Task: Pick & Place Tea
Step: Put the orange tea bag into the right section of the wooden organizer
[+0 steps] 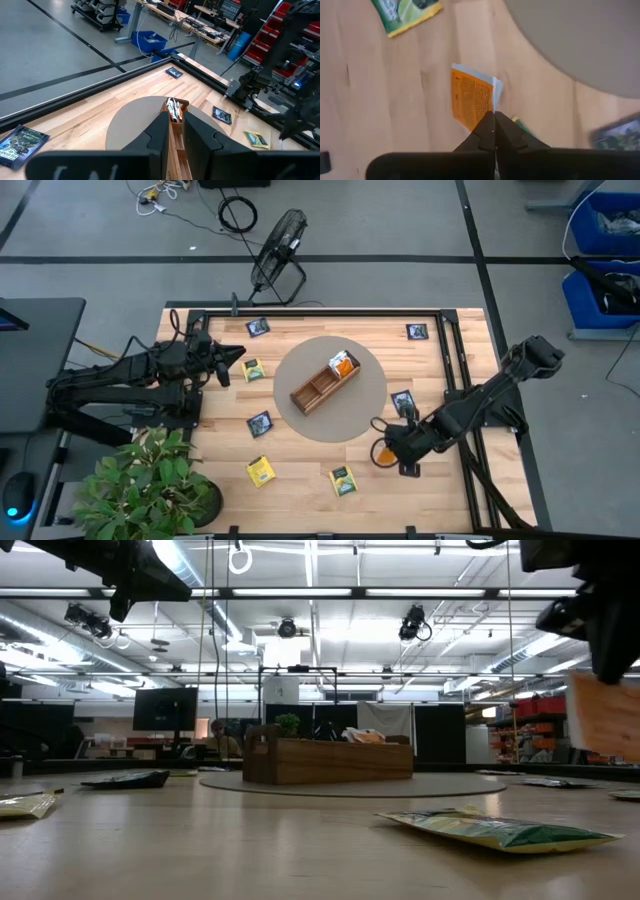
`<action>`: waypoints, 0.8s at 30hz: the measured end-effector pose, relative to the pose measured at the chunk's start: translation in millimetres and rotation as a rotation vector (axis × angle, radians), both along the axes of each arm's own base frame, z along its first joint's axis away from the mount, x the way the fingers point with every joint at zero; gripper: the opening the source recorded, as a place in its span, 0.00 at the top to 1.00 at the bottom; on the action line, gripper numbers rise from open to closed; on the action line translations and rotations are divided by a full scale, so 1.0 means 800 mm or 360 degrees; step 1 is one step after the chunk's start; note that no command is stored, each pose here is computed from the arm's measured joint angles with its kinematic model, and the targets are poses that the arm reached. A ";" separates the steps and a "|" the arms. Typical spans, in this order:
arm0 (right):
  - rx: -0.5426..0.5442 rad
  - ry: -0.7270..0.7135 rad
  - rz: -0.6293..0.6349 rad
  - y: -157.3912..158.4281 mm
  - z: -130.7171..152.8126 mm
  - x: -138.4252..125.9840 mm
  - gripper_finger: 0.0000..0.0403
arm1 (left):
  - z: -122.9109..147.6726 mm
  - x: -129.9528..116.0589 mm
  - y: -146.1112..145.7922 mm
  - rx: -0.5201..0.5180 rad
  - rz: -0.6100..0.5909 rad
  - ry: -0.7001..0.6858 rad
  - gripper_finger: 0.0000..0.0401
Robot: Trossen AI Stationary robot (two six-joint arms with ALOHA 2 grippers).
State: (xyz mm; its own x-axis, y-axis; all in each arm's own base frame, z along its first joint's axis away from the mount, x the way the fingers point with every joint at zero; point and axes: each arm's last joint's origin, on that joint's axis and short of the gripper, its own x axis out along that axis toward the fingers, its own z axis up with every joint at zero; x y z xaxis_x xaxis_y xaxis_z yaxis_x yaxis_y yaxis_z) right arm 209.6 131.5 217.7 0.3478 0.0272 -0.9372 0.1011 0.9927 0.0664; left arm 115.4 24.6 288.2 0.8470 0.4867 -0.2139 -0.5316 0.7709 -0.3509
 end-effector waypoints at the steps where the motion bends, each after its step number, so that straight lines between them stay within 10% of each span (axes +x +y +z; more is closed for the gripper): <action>1: -0.0004 -0.0009 0.0006 -0.004 0.003 0.000 1.00 | 0.000 0.000 0.000 0.0000 0.0000 0.0000 0.86; 24: -0.0530 -0.0104 0.0339 -0.098 0.054 0.018 1.00 | 0.000 0.000 0.000 -0.0001 0.0001 0.0000 0.86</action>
State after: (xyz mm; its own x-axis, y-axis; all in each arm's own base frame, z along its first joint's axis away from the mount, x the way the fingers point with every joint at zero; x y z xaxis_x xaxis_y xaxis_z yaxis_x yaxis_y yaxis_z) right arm 224.2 53.1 261.3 0.4262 -0.1963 -0.8831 -0.1030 0.9593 -0.2629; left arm 115.4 24.5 288.2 0.8468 0.4871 -0.2138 -0.5319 0.7705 -0.3512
